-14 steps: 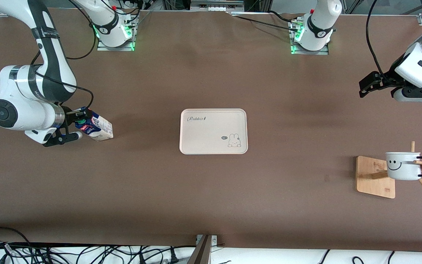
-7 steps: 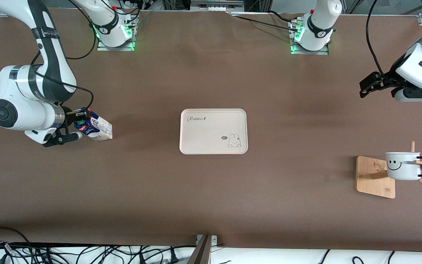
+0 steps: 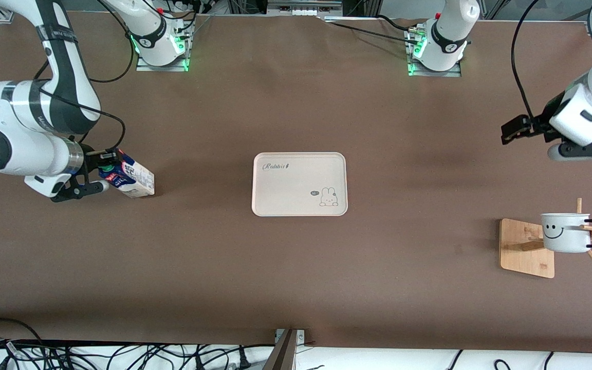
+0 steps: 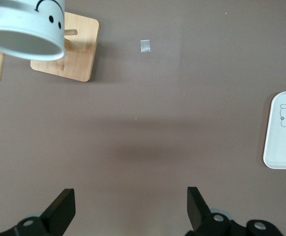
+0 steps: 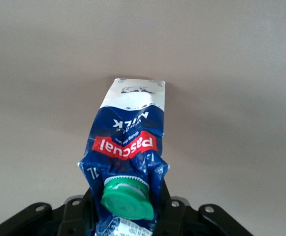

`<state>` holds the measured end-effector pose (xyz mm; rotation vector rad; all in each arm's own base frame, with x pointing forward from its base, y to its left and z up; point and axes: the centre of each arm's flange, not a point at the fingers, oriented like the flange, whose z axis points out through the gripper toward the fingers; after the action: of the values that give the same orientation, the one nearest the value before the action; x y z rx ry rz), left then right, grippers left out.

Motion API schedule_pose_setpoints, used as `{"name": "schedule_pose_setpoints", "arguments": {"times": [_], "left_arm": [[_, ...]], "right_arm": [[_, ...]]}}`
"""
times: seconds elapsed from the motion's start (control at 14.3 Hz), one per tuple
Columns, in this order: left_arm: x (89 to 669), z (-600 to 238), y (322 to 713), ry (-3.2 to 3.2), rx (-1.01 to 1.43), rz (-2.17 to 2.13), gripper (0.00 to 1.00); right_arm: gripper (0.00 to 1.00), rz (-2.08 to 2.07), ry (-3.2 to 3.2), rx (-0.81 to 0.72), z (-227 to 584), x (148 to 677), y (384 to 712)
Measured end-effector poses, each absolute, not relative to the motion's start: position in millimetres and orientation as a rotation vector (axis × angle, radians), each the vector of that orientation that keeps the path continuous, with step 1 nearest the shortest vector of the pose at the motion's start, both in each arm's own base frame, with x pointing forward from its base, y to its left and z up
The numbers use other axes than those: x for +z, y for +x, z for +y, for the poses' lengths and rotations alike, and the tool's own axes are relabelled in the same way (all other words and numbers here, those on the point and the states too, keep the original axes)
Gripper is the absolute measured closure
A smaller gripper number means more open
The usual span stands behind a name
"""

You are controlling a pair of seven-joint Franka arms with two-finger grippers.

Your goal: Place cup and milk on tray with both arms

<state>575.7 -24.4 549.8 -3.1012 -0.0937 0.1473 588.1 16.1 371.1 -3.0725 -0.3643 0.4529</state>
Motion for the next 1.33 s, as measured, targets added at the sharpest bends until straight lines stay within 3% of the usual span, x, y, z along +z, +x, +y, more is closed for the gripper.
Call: {"name": "schedule_pose_setpoints", "arguments": {"times": [0.35, 0.56, 1.05, 1.33], "left_arm": [[540, -25, 615, -3.065, 0.147, -0.14, 0.0], [535, -24, 625, -3.063, -0.011, -0.314, 0.0], [491, 48, 590, -3.043, -0.394, -0.551, 0.0], [467, 68, 598, -3.023, -0.572, -0.599, 0.0]], "right_arm": [[0.54, -0.344, -3.02, 0.44, 24, 423, 569], [0.54, -0.318, -2.982, 0.394, 56, 446, 561], [0.57, -0.087, -3.041, 0.27, 189, 452, 548], [0.57, -0.172, -3.038, 0.224, 258, 441, 531]]}}
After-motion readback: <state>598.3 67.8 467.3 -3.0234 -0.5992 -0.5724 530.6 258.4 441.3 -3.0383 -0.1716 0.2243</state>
